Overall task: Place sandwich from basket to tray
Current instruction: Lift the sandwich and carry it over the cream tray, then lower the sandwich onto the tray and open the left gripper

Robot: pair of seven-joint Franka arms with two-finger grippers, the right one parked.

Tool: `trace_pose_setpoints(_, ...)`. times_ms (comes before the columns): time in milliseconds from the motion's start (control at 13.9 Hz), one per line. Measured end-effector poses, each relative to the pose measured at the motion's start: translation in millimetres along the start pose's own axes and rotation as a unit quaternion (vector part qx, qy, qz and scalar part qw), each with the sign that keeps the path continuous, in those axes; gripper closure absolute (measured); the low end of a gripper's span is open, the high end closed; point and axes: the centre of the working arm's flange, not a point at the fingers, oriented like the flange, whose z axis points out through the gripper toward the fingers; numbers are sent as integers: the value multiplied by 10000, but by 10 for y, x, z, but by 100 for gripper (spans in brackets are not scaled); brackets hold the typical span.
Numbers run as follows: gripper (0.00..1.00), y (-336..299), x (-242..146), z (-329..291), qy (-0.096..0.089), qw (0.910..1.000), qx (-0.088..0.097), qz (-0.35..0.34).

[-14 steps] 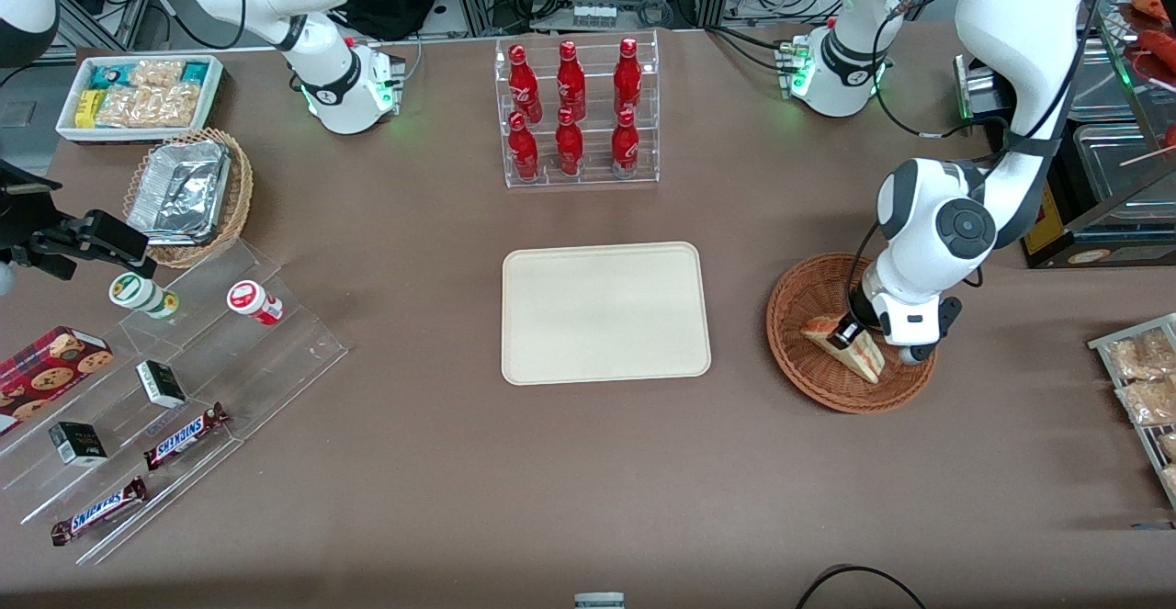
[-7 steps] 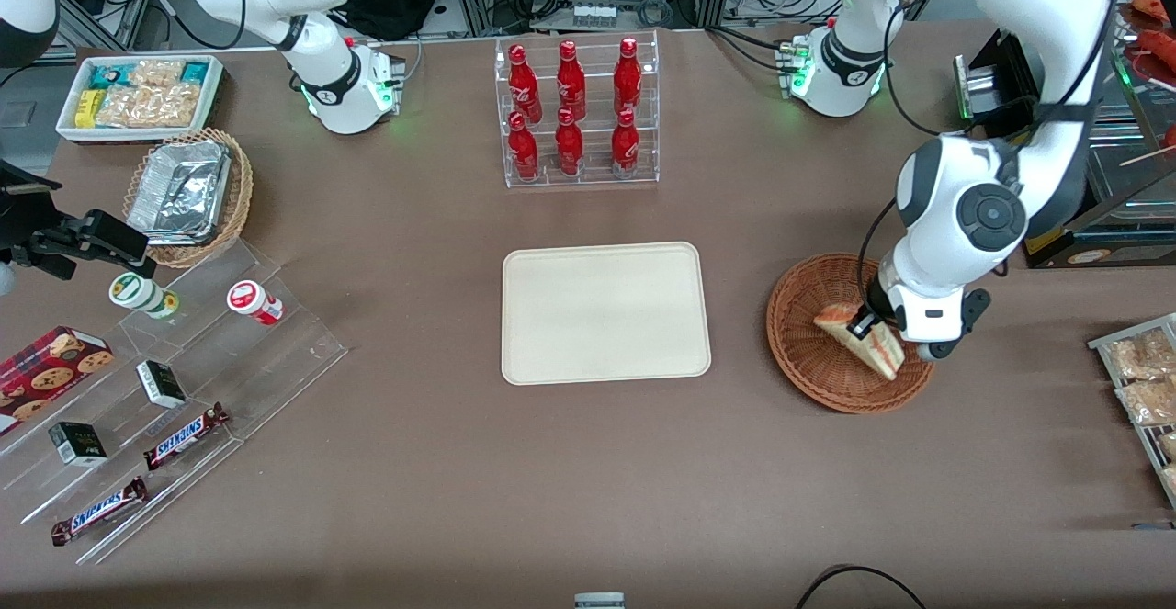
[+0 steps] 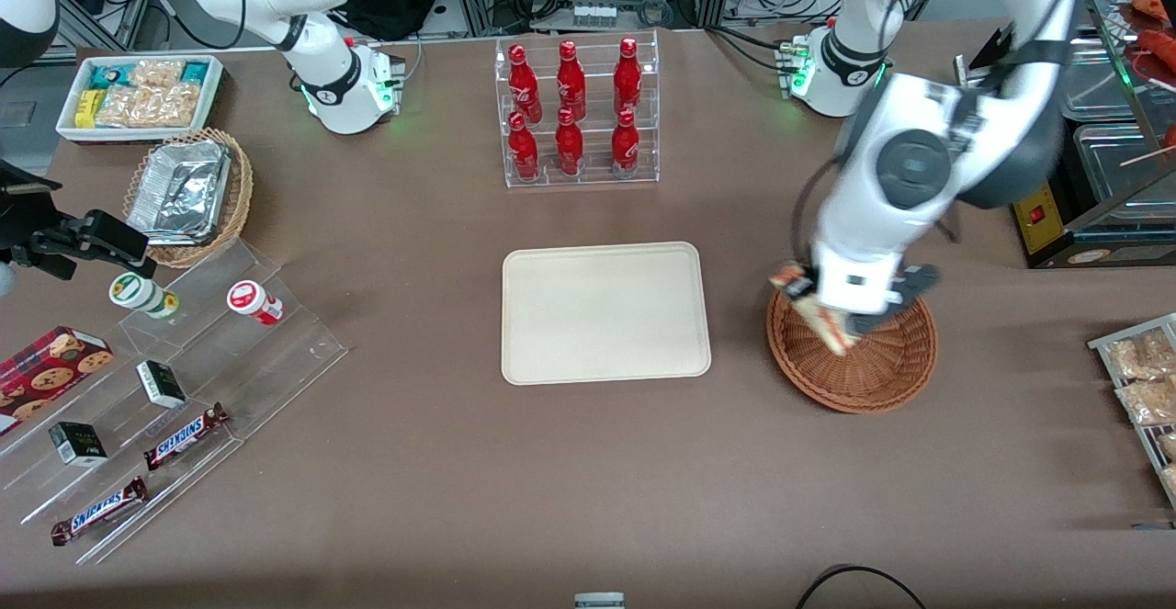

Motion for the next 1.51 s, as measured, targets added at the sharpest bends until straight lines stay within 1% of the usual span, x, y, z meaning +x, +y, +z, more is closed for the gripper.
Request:
trace_pose_setpoints(72, 85, 222, -222, 58, -22, 9996, 18, 282)
trace_pose_setpoints(288, 86, 840, -758, 344, -147, 9941, 57, 1075)
trace_pose_setpoints(360, 86, 1021, -878, 458, -157, 9921, -11, 1243)
trace_pose_setpoints(504, 86, 1315, -1073, 688, -139, 9882, -207, 1508)
trace_pose_setpoints(648, 86, 1490, -1262, 922, -178, 9850, -253, 1699)
trace_pose_setpoints(864, 86, 1658, -1470, 1159, -188, 9810, -353, 1898)
trace_pose_setpoints(1008, 86, 1764, -1591, 1260, -138, 9780, -511, 2019)
trace_pose_setpoints(1152, 86, 1843, -1722, 1370, -123, 9754, -583, 2122)
trace_pose_setpoints(1296, 86, 1879, -1796, 1473, -143, 9742, -577, 2177)
trace_pose_setpoints(1512, 86, 1889, -1793, 1588, -175, 9740, -551, 2190)
